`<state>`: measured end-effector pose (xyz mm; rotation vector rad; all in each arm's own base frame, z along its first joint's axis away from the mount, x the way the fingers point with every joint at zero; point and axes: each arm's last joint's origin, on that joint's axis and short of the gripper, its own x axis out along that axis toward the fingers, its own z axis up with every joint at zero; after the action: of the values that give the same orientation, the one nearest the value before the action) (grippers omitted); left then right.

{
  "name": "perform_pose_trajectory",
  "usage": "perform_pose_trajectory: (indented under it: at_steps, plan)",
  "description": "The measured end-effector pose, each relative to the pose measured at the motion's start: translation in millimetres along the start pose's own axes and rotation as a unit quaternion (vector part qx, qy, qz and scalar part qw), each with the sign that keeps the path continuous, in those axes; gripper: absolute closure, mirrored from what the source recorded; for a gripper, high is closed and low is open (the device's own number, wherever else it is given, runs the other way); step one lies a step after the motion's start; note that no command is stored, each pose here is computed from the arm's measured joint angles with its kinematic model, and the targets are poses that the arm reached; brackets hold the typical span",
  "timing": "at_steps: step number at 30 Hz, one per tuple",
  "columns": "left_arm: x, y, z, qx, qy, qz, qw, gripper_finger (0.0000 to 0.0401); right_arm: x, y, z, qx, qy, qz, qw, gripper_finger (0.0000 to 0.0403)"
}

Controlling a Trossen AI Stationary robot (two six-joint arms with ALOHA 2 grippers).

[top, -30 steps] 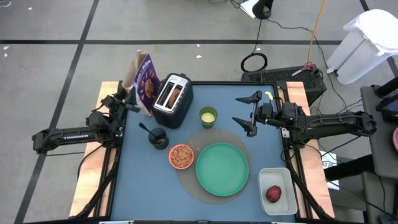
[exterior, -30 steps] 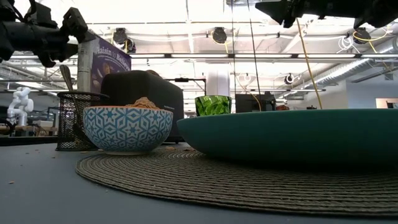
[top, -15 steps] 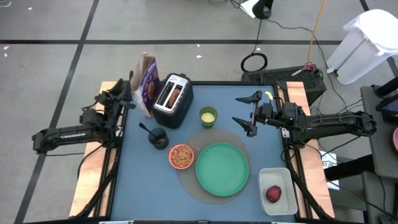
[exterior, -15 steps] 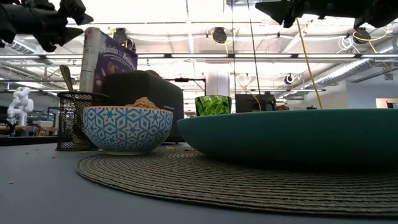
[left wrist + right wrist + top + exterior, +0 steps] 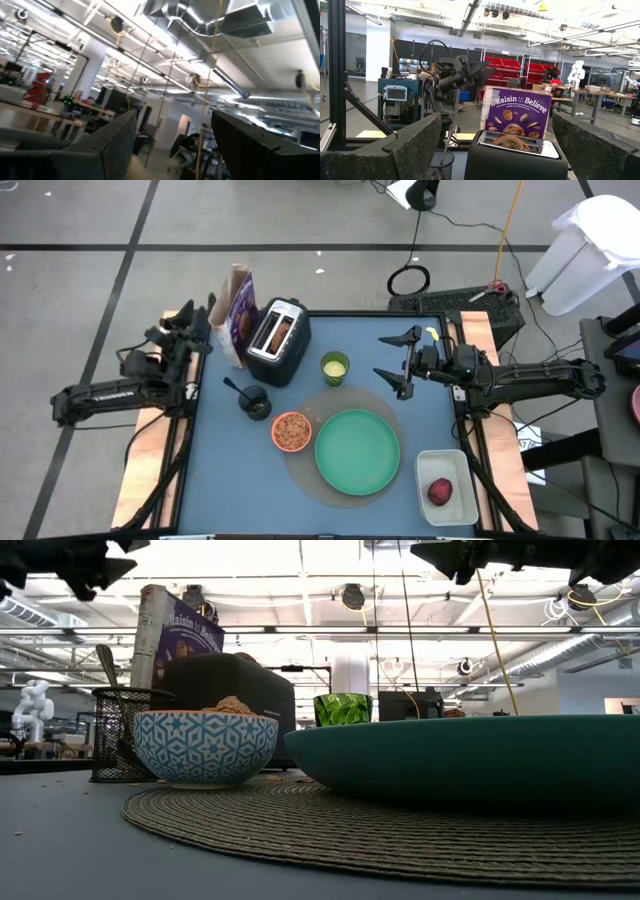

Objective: Arrange a breakfast setting
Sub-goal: Put the bagel on the green plate

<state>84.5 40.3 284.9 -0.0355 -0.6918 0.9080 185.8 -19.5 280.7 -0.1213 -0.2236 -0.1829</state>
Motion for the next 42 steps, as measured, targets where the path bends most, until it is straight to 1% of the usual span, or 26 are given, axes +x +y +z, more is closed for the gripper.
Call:
perform_pose_trajectory:
  at_steps: [4, 12, 17, 24, 27, 29, 34, 39, 42]
  plan:
    - [13, -10, 11, 0.008, 0.009, -0.028, 1.0, 0.0137, 0, 0, 0, 0.0, 0.0, 0.0, 1.0, 0.0028]
    - [54, -47, 29, 0.065, 0.104, -0.071, 0.99, 0.0137, 0, 0, 0, 0.0, -0.001, 0.0, 1.0, 0.0028]
    - [81, -76, 30, 0.096, 0.16, -0.091, 0.978, 0.0137, 0, 0, 0, 0.0, 0.0, 0.0, 1.0, 0.0028]
    - [114, -113, 19, 0.14, 0.229, -0.107, 0.957, 0.0137, 0, 0, 0, 0.0, 0.0, 0.0, 1.0, 0.0028]
    - [126, -125, 11, 0.165, 0.269, -0.099, 0.944, 0.0137, 0, 0, 0, 0.0, 0.0, 0.0, 1.0, 0.0028]
    - [132, -132, 5, 0.179, 0.301, -0.096, 0.932, 0.0137, 0, 0, 0, 0.0, 0.0, 0.0, 1.0, 0.0028]
    - [142, -145, -11, 0.195, 0.376, -0.086, 0.902, 0.0137, 0, 0, 0, 0.0, 0.001, 0.0, 1.0, 0.0028]
    - [142, -149, -32, 0.204, 0.432, -0.07, 0.876, 0.0137, 0, 0, -1, 0.001, 0.007, 0.001, 1.0, 0.0028]
    - [138, -148, -44, 0.209, 0.462, -0.05, 0.86, 0.0137, 0, 0, -2, 0.0, 0.012, 0.001, 1.0, 0.0028]
